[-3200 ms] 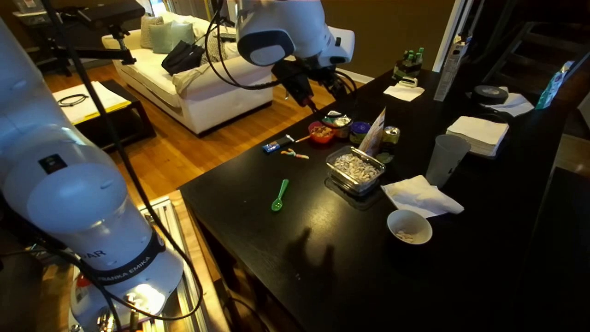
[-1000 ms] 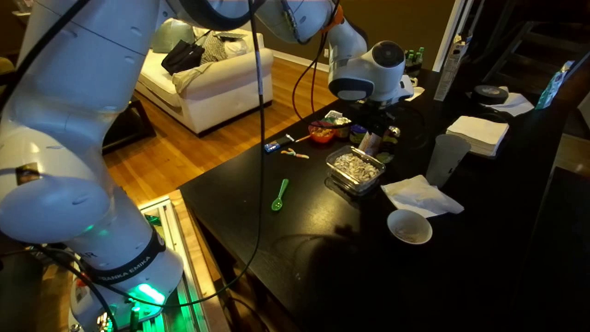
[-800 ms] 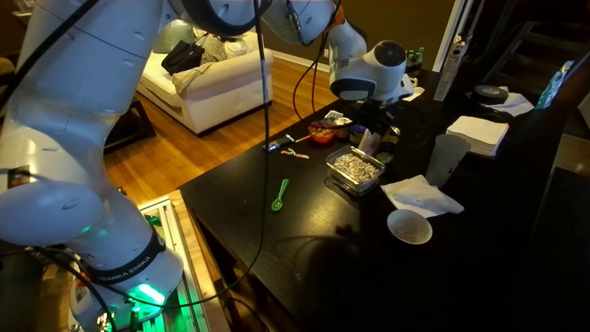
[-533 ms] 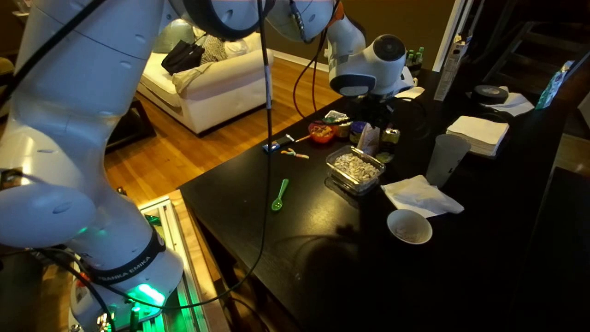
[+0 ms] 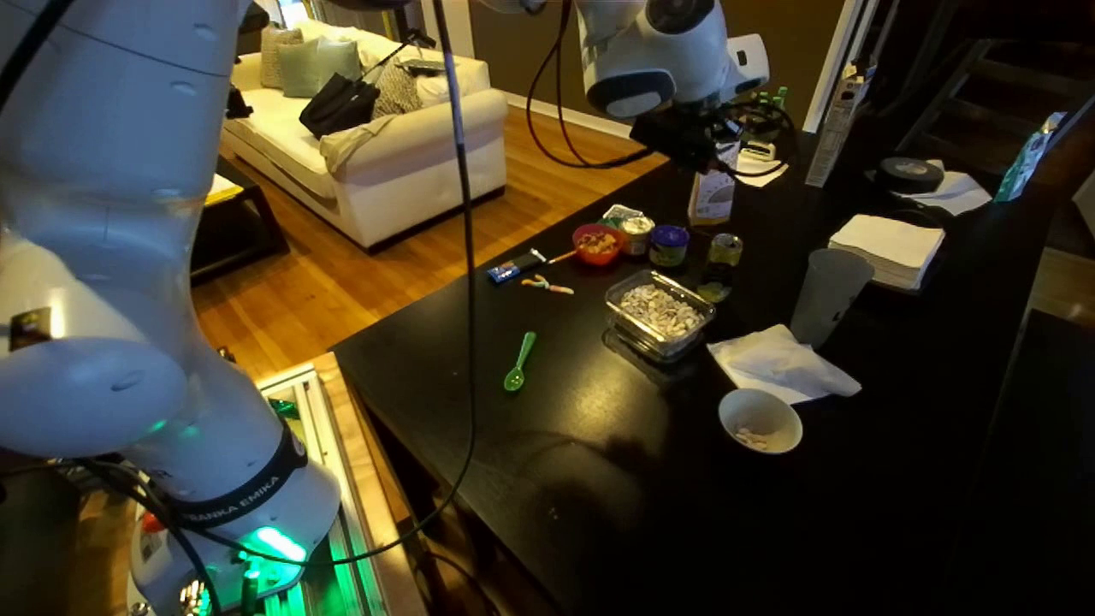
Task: Move the white and yellow packet to the right.
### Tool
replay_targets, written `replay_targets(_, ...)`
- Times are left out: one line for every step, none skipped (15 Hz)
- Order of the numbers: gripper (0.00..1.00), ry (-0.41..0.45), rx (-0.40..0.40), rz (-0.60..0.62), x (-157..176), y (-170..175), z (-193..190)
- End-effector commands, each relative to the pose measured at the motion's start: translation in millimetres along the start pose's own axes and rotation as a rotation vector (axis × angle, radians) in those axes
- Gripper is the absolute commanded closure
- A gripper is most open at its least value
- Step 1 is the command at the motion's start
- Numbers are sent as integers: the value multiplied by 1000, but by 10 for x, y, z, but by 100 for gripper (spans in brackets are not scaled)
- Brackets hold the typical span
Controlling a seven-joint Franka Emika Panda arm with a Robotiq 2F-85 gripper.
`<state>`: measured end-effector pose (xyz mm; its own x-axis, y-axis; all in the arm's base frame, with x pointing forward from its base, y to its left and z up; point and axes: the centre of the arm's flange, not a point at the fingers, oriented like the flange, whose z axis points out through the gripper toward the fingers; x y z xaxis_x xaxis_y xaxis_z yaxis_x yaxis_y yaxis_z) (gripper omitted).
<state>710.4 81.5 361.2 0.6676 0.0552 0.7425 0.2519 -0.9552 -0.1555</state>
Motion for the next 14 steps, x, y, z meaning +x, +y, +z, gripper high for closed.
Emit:
replay_targets(100, 47, -173, 85, 54, -143, -464)
replay_targets(100, 64, -218, 96, 44, -141, -495)
replay_targets(100, 77, -249, 121, 16, -120, -531)
replay_targets(100, 95, -284, 142, -17, -84, -570)
replay_targets(100, 109, -315, 169, -29, -49, -597)
replay_targets(100, 122, -341, 188, -54, -28, -616)
replay_targets(100, 133, -362, 207, -69, -17, -631)
replay_targets(100, 138, -384, 223, -76, 28, -691)
replay_targets(100, 142, -404, 228, -84, 53, -698)
replay_targets(100, 134, -415, 235, -114, 86, -815)
replay_targets(100, 128, -424, 242, -132, 110, -857)
replay_targets(99, 139, -395, 209, -228, 286, -696)
replay_targets(99, 141, -410, 213, -238, 305, -736)
replay_targets(99, 142, -416, 216, -246, 309, -753)
